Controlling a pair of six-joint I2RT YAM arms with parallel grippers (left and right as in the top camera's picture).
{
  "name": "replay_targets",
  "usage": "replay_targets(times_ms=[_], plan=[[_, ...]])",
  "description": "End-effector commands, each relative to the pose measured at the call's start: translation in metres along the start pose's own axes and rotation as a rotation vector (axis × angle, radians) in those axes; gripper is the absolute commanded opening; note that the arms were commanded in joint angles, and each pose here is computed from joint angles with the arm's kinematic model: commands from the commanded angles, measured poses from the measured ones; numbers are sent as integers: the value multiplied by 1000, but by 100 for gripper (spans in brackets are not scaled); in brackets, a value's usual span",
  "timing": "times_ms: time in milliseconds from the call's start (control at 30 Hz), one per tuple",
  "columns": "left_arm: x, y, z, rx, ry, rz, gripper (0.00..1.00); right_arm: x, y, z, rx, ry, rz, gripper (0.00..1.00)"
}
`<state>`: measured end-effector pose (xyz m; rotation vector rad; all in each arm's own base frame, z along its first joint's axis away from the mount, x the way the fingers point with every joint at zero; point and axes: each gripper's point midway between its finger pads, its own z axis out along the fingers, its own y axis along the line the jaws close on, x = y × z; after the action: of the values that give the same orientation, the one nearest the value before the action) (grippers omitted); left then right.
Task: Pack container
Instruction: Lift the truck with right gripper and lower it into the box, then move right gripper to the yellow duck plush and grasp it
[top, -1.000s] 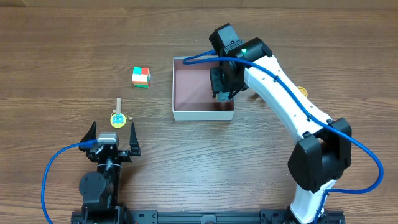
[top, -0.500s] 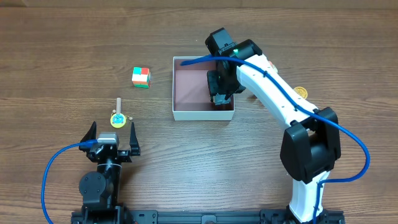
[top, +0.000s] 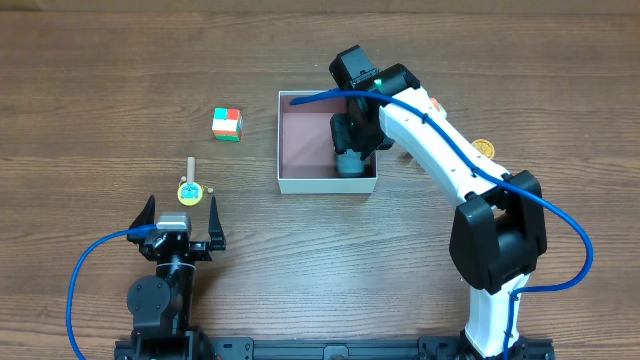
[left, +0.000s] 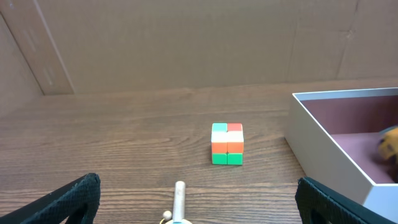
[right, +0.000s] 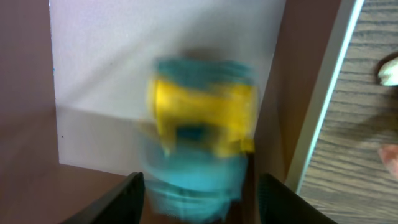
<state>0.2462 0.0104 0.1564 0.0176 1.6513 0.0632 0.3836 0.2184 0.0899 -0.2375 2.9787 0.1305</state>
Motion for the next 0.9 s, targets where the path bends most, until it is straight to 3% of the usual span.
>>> replay_targets(times_ms=[0,100,233,367,433,633,867], plan=[[0,1,0,-2,-6,9,100,-4,4,-3,-5,-17,-5,64],[0,1,0,-2,-6,9,100,-4,4,-3,-4,-16,-5,65],[0,1,0,-2,-6,9,100,-10,-7,-25,36,-25,17,73],[0,1,0,-2,-6,9,100,-27,-41,-74,138,-83,127,94],[0,1,0,-2,-6,9,100,-40,-72,-105,173,-134,198,99],[0,1,0,-2,-6,9,100,-50,-143,-117,163,-143,355,100],[0,1,0,-2,-6,9,100,-60,-181,-108,90,-143,283,100]])
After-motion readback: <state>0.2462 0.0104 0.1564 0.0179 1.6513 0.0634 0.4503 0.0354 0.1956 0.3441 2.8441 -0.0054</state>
